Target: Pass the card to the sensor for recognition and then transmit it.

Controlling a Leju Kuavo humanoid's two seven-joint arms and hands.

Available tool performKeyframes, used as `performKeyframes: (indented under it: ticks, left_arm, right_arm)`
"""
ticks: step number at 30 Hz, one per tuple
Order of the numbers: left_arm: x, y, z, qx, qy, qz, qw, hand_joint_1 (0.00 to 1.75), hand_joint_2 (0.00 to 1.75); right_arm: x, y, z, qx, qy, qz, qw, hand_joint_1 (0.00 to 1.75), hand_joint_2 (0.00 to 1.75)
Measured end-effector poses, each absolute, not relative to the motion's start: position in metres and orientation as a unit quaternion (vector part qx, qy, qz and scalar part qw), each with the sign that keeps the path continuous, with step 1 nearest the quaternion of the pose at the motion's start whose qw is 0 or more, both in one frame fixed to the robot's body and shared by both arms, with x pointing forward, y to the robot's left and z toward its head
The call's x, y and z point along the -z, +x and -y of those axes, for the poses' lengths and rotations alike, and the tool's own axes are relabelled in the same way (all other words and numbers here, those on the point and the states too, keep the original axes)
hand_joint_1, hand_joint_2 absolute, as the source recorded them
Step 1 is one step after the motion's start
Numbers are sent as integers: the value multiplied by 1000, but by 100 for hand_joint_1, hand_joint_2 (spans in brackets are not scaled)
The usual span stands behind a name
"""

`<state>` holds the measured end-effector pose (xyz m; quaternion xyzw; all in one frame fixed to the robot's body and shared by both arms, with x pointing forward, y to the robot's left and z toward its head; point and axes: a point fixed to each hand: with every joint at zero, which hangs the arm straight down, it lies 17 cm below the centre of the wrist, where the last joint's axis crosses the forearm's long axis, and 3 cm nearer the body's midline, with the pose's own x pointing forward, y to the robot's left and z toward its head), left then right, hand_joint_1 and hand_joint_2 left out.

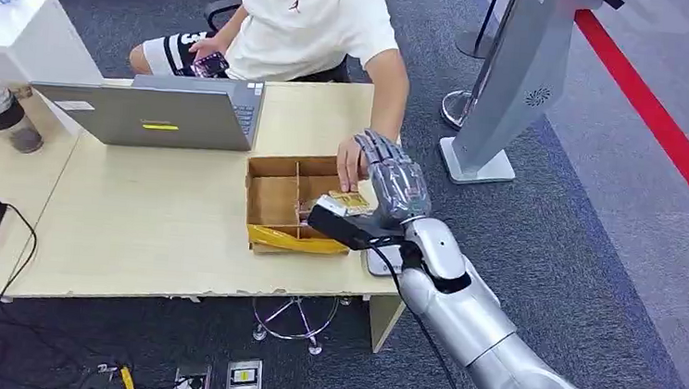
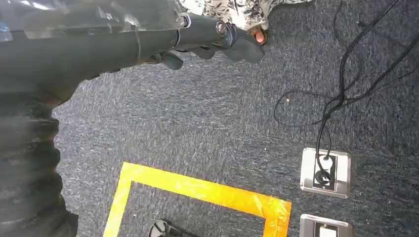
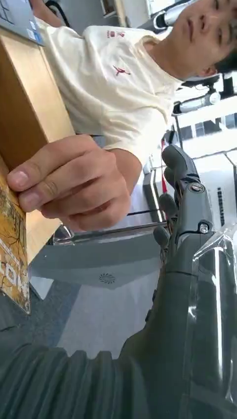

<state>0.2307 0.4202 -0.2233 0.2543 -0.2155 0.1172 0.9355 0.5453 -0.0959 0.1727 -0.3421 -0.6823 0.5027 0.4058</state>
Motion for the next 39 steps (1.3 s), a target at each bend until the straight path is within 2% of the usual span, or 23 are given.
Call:
performKeyframes:
  ticks: [9, 11, 12, 13, 14, 15, 33, 36, 39]
  left_arm:
    - [223, 232, -420, -109, 256, 215, 936, 0, 175]
    - [223, 232, -420, -108, 256, 214, 936, 0, 175]
    - [223, 232, -420, -108, 257, 214, 936, 0, 175]
    - [223, 232, -420, -108, 257, 214, 936, 0, 175]
    - [222, 233, -420, -107, 258, 214, 936, 0, 175]
    - [222, 233, -420, -107, 258, 214, 936, 0, 175]
    - [222, 234, -419, -104, 258, 215, 936, 0, 175]
    - [222, 234, -419, -104, 258, 215, 936, 0, 175]
    - [222, 234, -419, -103, 258, 215, 936, 0, 175]
  right_arm:
    - [-191, 552, 114, -455, -364, 702, 410, 0, 175]
    - [-198, 553, 118, -440, -369, 711, 406, 7, 175]
    - [-202, 553, 121, -432, -372, 715, 404, 24, 175]
    - [-206, 554, 124, -424, -375, 719, 402, 72, 175]
    - [-209, 555, 126, -418, -377, 722, 401, 147, 175]
    - [-211, 555, 129, -413, -379, 725, 401, 155, 175]
    - [-214, 558, 139, -405, -384, 727, 401, 152, 175]
    - [-214, 558, 139, -406, -384, 727, 401, 140, 175]
    - [-214, 558, 140, -405, -384, 726, 402, 136, 175]
